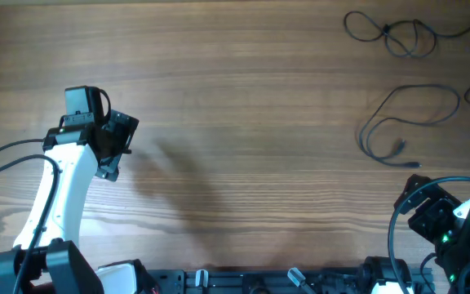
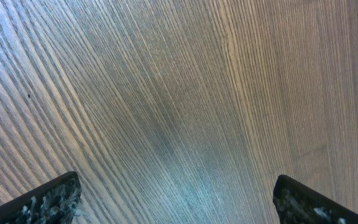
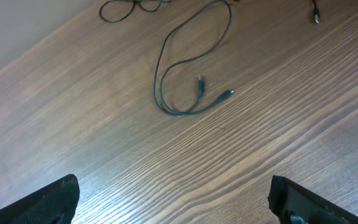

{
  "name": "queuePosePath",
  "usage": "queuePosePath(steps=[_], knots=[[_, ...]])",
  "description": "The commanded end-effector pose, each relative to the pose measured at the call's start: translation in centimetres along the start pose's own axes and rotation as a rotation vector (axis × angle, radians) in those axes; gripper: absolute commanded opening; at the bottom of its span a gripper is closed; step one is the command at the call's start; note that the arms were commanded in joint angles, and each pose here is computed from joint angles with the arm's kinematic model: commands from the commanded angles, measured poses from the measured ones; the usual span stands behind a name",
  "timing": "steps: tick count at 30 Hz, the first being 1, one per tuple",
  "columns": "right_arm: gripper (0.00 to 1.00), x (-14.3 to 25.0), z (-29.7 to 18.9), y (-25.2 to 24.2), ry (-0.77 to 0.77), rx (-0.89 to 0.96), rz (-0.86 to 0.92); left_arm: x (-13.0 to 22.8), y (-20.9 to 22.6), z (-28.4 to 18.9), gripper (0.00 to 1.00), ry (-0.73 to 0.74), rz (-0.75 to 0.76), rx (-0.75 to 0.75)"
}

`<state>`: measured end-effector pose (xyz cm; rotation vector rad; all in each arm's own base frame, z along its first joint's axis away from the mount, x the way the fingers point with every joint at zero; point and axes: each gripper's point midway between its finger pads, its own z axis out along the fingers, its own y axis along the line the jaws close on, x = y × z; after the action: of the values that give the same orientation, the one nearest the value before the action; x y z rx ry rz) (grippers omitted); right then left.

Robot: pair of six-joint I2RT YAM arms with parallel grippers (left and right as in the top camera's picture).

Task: Untangle cables

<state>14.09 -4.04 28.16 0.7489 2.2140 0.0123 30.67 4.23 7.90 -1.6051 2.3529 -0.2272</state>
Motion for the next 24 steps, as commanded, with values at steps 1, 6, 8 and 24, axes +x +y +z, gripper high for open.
queuePosePath(steps=[1,6,8,24], knots=[[1.00,0.1,0.0,0.1,0.002,-0.011,-0.015,-0.2,0.0,-0.2,1.00,-0.006,0.007,0.007],[1.00,0.1,0.0,0.1,0.003,-0.011,-0.015,-0.2,0.0,-0.2,1.00,-0.006,0.007,0.007],[1.00,0.1,0.0,0.1,0.002,-0.011,-0.015,-0.2,0.0,-0.2,1.00,-0.006,0.007,0.007],[1.00,0.6,-2.9,-0.7,-0.125,-0.077,0.007,-0.2,0.0,-0.2,1.00,-0.006,0.007,0.007]])
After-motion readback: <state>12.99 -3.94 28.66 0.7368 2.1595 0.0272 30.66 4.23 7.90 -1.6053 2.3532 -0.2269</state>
